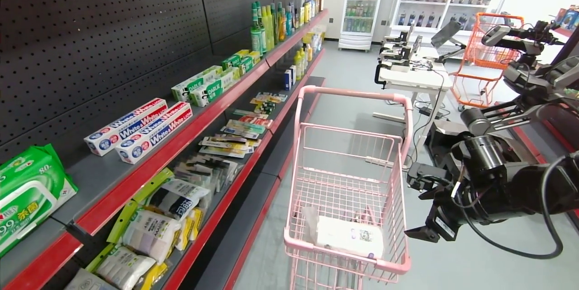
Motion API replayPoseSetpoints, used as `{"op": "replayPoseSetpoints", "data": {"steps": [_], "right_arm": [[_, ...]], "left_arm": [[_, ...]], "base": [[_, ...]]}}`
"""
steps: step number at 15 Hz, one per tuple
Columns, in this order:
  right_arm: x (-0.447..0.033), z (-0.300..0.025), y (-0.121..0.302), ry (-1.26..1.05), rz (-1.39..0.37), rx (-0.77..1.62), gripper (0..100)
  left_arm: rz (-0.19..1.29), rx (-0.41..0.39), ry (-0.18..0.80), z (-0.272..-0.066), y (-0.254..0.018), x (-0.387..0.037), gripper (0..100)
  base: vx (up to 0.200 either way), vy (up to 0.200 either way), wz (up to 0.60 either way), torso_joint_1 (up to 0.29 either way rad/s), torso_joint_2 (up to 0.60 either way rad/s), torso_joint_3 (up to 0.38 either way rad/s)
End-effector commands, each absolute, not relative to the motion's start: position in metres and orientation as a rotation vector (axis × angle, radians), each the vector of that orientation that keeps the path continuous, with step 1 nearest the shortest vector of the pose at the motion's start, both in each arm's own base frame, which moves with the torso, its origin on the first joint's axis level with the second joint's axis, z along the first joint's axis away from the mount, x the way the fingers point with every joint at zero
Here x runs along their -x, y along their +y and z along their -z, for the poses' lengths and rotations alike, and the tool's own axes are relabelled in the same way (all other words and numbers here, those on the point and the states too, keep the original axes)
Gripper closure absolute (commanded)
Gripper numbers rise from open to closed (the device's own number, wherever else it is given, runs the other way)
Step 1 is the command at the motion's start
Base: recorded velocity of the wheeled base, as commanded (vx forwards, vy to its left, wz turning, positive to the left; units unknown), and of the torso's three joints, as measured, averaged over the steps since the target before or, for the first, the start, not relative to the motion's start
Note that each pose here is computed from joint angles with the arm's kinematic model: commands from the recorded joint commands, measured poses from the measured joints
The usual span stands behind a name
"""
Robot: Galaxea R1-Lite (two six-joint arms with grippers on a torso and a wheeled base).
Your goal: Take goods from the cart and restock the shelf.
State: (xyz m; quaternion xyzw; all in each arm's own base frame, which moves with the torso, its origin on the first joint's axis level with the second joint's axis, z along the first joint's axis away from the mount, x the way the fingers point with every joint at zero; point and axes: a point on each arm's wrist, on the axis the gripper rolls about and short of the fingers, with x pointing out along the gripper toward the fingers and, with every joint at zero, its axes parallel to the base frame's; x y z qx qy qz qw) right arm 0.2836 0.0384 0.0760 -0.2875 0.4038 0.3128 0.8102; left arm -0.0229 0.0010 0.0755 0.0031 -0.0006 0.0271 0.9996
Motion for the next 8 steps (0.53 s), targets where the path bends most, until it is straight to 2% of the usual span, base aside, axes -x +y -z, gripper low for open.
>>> {"op": "replayPoseSetpoints", "data": {"steps": [1,8], "right_arm": [[-0.2837,-0.0766,0.0386,0.860,-0.667,0.615,0],[-0.2849,-0.0769,0.0360,0.860,-0.657,0.613,0]], "left_arm": [[-0.055,-0.006,0.000,-0.0755,0.0010,0.0228,0],[-0.055,-0.006,0.000,-0.0755,0.0010,0.0228,0]], "base": [[0.000,0.000,0.00,-0.159,0.37,0.203],[0.000,0.000,0.00,-0.175,0.39,0.212]]}}
